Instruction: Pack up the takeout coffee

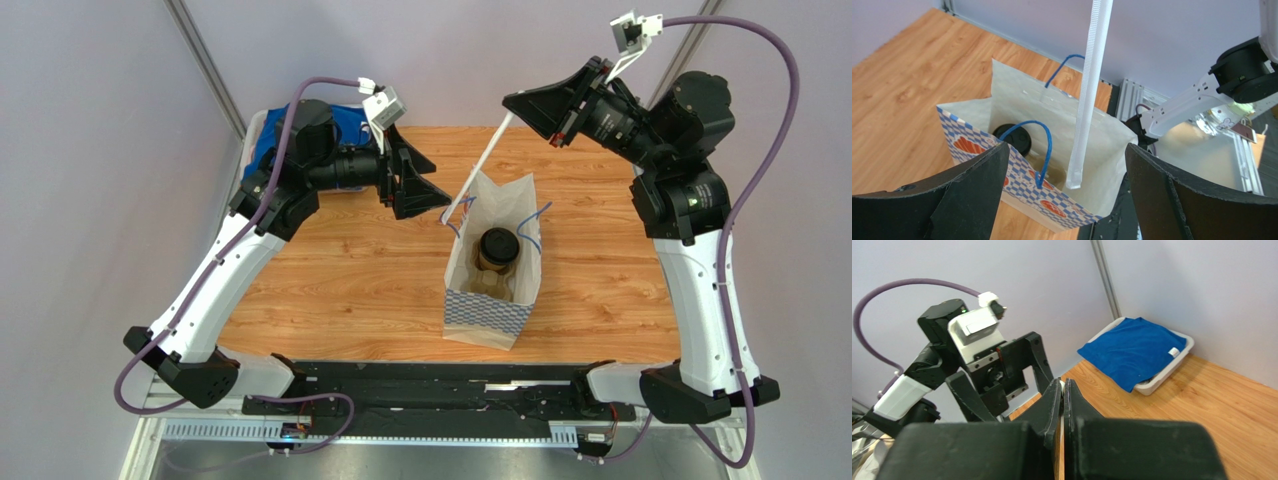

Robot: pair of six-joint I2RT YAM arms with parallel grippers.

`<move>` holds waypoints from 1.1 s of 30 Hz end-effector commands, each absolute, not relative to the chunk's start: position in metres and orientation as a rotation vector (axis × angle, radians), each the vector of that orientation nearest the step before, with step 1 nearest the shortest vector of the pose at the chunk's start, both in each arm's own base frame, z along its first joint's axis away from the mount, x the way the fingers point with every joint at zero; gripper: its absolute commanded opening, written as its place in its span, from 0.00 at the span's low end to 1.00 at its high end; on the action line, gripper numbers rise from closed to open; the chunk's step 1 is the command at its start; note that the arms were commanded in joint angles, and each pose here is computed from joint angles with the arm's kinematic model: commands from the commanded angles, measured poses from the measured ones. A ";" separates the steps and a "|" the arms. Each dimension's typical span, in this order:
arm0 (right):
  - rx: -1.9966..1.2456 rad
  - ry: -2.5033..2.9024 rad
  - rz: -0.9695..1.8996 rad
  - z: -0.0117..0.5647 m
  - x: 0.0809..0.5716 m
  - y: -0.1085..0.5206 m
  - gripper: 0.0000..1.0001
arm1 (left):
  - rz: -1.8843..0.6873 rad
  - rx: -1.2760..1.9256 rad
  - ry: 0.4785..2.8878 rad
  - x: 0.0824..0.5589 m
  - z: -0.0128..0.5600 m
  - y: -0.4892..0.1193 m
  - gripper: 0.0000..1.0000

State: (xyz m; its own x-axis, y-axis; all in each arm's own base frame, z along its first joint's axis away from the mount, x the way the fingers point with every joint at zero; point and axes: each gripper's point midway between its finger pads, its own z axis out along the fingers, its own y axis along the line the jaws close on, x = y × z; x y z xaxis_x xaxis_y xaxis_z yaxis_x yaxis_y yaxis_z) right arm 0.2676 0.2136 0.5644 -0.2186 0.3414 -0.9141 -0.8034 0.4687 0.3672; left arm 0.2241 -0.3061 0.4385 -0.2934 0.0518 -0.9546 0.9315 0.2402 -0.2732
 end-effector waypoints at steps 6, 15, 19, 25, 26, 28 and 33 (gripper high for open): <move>-0.297 1.340 0.932 0.602 0.244 0.155 0.00 | -1.085 0.826 1.569 0.256 0.459 -0.268 0.96; -0.260 1.426 0.761 0.569 0.239 0.129 0.00 | -0.947 0.643 1.640 0.295 0.452 -0.218 0.98; -0.231 1.481 0.720 0.553 0.248 0.124 0.00 | -0.842 0.542 1.705 0.315 0.438 -0.193 0.98; -0.166 1.565 0.713 0.530 0.272 0.121 0.00 | -0.800 0.405 1.778 0.332 0.417 -0.164 0.98; -0.162 1.571 0.711 0.527 0.275 0.121 0.00 | -0.796 0.399 1.778 0.332 0.416 -0.163 0.98; -0.161 1.600 0.722 0.519 0.282 0.124 0.00 | -0.788 0.391 1.785 0.335 0.412 -0.161 0.98; -0.153 1.688 0.747 0.496 0.292 0.129 0.00 | -0.786 0.377 1.798 0.339 0.406 -0.160 0.99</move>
State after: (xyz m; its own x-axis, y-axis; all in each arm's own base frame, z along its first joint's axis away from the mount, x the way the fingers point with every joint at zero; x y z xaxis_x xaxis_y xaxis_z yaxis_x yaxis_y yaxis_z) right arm 0.2902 0.1303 0.5052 -0.2458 0.3002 -0.9217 -0.5007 0.7748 0.3859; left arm 0.3447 -0.1641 0.3890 -0.4104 -0.0907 -0.9074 0.5964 0.7260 -0.3423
